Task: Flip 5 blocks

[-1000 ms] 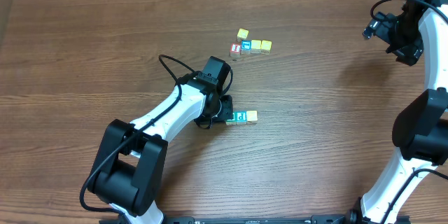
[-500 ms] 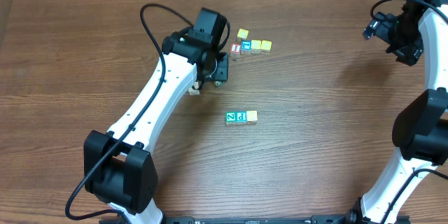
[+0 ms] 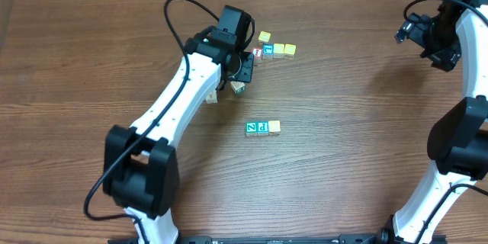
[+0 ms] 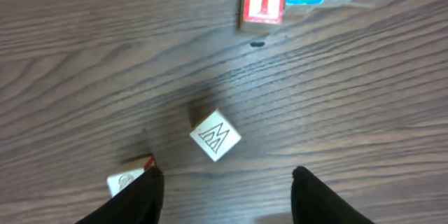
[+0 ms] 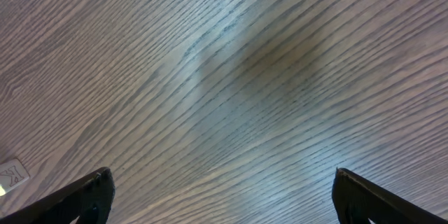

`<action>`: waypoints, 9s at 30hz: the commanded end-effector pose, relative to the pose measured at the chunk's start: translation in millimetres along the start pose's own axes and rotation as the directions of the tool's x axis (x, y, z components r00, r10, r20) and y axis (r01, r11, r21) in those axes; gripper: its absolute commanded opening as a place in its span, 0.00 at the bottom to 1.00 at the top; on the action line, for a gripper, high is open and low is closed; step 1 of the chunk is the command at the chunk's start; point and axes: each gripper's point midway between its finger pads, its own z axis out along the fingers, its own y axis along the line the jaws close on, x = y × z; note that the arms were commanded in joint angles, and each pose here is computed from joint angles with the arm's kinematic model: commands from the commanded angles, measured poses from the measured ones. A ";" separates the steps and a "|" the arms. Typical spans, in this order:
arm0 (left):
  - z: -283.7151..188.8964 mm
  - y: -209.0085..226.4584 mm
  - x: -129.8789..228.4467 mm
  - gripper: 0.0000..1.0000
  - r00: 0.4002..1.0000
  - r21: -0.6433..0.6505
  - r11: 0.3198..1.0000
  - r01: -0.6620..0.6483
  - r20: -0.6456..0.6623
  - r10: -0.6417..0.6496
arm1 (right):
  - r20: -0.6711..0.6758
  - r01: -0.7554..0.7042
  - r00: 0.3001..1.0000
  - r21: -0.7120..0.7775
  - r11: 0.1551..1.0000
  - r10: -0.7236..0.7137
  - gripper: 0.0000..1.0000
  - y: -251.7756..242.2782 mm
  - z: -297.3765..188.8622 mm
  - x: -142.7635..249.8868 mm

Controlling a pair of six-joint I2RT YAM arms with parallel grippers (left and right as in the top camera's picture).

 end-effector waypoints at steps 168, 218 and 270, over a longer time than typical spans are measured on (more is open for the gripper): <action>-4.5 15.7 110.9 0.27 0.923 -0.100 0.963 0.249 -0.275 -0.268 | 0.032 0.002 0.999 -0.007 1.000 -0.002 1.00 0.2 -11.2 -4.1; 3.7 42.0 122.8 0.04 0.898 -0.146 0.947 0.288 -0.302 -0.319 | 0.032 0.002 0.999 -0.007 1.000 -0.002 1.00 0.2 -11.2 -4.1; 47.5 13.6 149.1 0.04 0.917 -0.041 0.955 0.293 -0.271 -0.293 | 0.032 0.002 0.999 -0.007 1.000 -0.002 1.00 0.2 -11.2 -4.1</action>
